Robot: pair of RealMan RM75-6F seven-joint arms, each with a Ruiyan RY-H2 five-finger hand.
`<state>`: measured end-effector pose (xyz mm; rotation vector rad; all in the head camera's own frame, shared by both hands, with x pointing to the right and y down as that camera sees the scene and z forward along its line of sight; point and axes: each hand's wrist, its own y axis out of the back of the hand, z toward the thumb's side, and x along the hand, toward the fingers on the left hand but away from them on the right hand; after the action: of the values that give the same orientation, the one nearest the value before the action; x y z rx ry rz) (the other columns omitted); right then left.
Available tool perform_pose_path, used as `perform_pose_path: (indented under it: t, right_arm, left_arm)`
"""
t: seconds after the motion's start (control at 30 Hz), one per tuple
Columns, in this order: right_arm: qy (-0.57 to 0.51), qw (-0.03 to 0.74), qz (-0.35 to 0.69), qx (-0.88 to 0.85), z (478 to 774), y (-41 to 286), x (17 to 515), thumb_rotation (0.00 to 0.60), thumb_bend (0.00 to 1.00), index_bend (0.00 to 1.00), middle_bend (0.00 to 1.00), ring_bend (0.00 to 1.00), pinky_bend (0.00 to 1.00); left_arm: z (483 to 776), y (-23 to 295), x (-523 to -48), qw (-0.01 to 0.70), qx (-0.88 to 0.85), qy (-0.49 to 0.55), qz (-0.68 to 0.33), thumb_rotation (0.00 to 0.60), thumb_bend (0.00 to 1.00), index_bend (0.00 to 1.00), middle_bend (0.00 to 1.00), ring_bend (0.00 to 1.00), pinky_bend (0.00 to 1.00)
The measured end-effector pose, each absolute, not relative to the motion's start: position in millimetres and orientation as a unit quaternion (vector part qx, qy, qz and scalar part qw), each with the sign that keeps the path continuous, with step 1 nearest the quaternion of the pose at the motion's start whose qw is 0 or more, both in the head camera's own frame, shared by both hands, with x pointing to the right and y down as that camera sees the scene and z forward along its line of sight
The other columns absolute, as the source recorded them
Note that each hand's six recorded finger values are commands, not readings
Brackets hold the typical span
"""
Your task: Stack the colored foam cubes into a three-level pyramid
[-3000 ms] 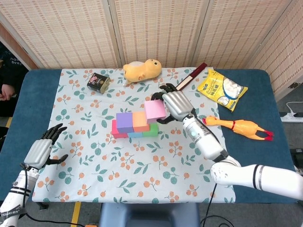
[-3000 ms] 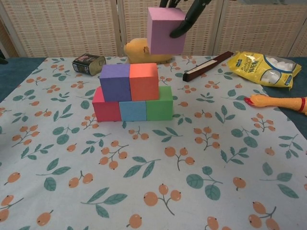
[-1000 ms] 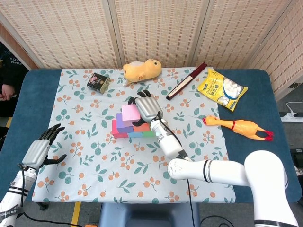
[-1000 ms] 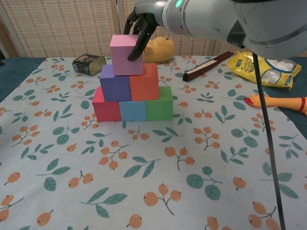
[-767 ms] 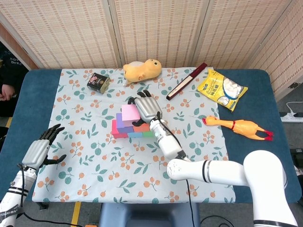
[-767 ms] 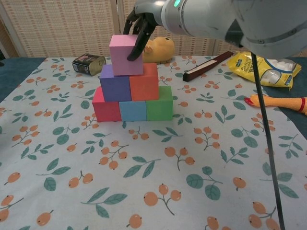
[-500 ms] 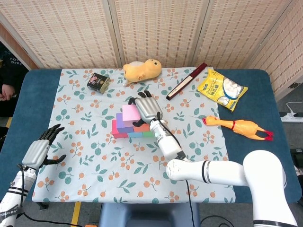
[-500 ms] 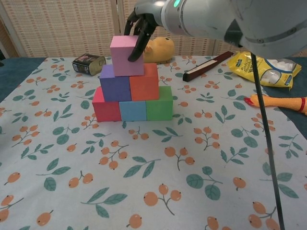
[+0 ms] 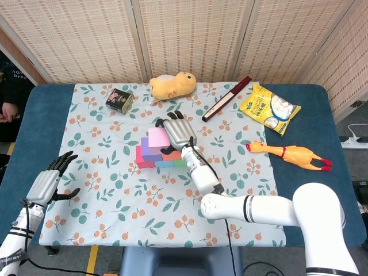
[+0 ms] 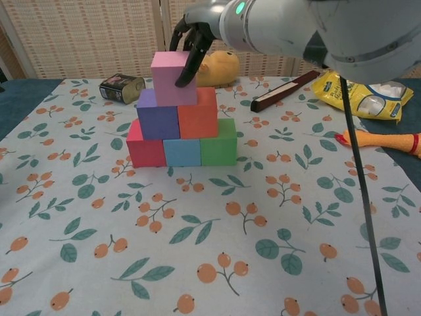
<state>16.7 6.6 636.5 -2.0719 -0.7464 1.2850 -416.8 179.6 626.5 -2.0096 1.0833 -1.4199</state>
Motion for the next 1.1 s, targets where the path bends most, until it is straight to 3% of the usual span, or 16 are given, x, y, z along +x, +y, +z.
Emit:
perform_pose_path:
  t: [0.27,0.63,0.87,1.1]
  right_arm:
    - [-0.279,0.29,0.48,-0.779,637.0,6.9,17.4,0.6,0.1,0.0,0.25,0.01,0.0]
    - [-0.281,0.289,0.475,-0.782,635.6,8.7,17.4,0.6,0.03,0.0,0.16,0.0,0.0]
    - [-0.294,0.292,0.458,-0.786,616.8,7.5,27.1,0.6,0.01,0.0,0.06,0.0,0.0]
    - [-0.334,0.316,0.453,-0.763,582.9,3.2,97.0,0.6,0.01,0.0,0.06,0.0,0.0]
  left_arm:
    - [626.6,179.6,-417.9,0.224,-0.728,0.395,-0.514,0.6,0.26,0.09,0.0,0.0,0.11]
    - [626.3,178.9,-418.4,0.225,-0.727,0.396,-0.514,0.6,0.26,0.08,0.0,0.0,0.11]
    - [622.6,176.9,-426.4,0.229,-0.718,0.4,-0.522,0.6,0.26,0.08,0.0,0.0,0.11]
    - [613.4,175.1,-455.0,0.252,-0.676,0.42,-0.55,0.6,0.26,0.08,0.0,0.0,0.1]
